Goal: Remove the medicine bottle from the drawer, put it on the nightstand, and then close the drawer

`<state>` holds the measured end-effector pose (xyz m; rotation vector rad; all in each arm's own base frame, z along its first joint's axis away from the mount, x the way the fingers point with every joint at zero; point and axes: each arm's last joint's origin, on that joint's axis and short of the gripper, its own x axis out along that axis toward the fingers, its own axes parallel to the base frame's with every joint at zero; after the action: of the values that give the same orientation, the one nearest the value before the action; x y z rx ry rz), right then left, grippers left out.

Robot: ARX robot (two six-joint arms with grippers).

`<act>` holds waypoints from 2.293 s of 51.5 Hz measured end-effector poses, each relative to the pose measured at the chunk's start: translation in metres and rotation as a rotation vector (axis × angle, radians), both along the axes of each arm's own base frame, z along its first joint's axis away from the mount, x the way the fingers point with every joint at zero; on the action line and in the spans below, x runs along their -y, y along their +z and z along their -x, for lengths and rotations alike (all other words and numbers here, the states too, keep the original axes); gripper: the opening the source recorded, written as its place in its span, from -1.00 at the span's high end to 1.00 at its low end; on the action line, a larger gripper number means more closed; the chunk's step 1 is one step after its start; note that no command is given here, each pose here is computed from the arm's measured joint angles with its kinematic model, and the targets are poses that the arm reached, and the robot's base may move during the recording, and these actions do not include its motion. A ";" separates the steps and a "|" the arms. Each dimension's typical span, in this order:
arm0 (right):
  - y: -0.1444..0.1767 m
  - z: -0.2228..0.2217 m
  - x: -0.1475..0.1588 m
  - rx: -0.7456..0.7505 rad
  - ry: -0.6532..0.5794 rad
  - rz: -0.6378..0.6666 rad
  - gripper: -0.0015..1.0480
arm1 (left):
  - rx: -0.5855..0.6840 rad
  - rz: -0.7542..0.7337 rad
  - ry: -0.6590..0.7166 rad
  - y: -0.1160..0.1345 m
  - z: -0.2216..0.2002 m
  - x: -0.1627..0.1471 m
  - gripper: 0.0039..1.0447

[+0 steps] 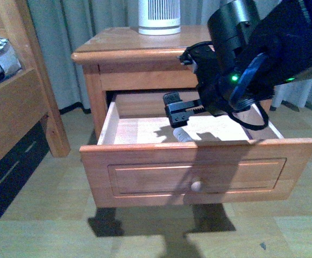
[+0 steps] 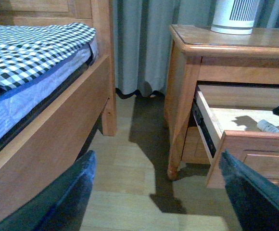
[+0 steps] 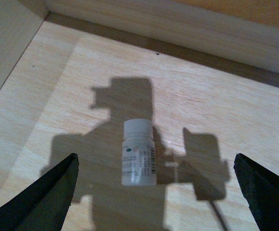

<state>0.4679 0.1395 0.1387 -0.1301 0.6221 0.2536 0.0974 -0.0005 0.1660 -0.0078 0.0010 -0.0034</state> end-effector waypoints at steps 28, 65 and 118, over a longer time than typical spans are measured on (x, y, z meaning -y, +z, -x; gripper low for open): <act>-0.052 -0.037 -0.026 -0.128 -0.037 -0.045 -0.38 | 0.000 -0.002 0.000 0.000 0.000 0.000 -0.88; -0.006 -0.008 -0.006 -0.053 -0.005 -0.235 0.44 | 0.000 -0.002 0.000 0.000 0.000 0.000 -0.88; 0.143 -0.075 0.019 0.418 -0.067 -0.047 0.44 | 0.000 -0.001 0.000 0.000 0.000 0.000 -0.88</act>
<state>0.5428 0.1206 0.2821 -0.1125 0.2044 0.1691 0.0974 -0.0005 0.1660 -0.0067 0.0010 -0.0034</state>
